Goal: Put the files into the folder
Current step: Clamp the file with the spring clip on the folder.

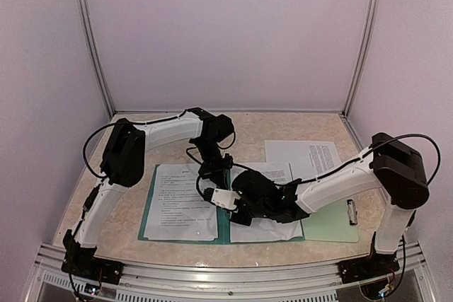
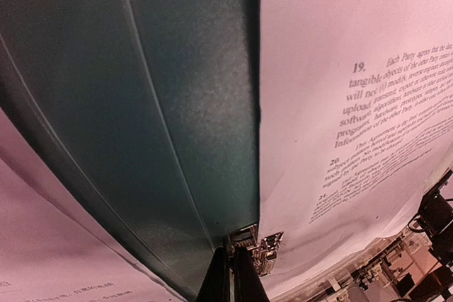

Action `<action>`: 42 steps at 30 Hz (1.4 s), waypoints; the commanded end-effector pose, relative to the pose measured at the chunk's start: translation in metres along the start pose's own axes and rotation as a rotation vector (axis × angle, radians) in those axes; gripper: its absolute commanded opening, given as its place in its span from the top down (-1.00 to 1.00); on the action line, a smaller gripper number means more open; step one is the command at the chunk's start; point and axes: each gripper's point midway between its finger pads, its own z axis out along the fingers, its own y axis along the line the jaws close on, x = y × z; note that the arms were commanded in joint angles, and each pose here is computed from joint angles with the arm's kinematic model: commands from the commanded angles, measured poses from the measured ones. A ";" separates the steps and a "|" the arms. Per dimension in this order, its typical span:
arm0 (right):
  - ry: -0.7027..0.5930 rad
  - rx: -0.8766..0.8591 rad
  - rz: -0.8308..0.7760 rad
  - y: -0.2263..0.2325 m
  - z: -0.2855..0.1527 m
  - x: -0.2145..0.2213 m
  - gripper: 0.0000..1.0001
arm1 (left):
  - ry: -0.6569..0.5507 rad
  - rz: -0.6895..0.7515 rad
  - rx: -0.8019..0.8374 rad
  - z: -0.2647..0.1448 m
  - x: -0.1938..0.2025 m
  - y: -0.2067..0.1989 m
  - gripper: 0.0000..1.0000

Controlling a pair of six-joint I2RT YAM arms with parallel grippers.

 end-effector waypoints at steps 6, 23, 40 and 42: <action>0.202 -0.209 -0.010 0.070 -0.004 0.075 1.00 | -0.028 0.011 -0.049 0.011 -0.012 0.018 1.00; 0.271 -0.268 -0.006 0.093 -0.013 0.103 1.00 | -0.043 0.023 -0.070 0.011 -0.016 0.025 1.00; 0.388 -0.031 -0.186 0.088 -0.009 0.124 1.00 | -0.050 0.032 -0.057 0.008 -0.018 0.024 1.00; 0.391 0.000 -0.219 0.087 -0.009 0.123 1.00 | -0.048 0.035 -0.061 0.008 -0.019 0.027 1.00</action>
